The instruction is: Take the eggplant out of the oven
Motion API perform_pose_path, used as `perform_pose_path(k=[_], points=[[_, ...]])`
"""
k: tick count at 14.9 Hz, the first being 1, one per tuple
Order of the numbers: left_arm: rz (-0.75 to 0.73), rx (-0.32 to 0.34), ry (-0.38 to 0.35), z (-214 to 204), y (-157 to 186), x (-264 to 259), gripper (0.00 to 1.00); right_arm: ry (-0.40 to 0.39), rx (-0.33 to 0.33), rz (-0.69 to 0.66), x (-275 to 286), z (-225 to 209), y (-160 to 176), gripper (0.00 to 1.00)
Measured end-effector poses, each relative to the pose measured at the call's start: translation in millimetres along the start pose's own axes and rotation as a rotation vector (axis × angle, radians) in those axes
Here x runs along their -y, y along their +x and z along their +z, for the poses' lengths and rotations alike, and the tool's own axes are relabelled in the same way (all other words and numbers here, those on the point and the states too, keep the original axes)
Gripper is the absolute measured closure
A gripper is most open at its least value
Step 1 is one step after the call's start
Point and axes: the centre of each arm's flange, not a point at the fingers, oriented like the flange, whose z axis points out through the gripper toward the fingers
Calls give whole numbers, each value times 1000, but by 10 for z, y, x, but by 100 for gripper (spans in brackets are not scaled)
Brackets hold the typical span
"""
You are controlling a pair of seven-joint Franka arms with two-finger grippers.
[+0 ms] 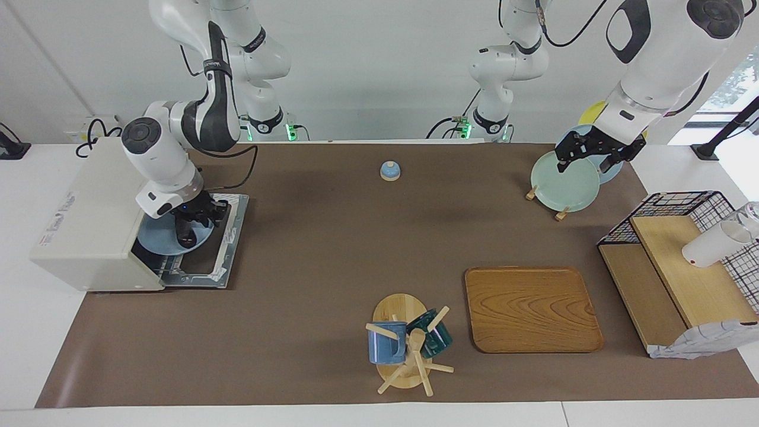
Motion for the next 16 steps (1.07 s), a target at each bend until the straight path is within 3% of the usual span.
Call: perform_pose_path(k=[5,7,10,13,16], points=[[0,0,0,0,0,0,0,0,-14,0,7,53,-49,76],[0,0,0,0,0,0,0,0,-14,-3,13,58,-63,93],[0,0,0,0,0,0,0,0,-2,-46,131,-87,-85,93],[0,0,0,0,0,0,0,-11,33,-99,653,-471,56,97],[0,0,0,0,0,0,0,-35,4,-103,1574,-830,172,98]])
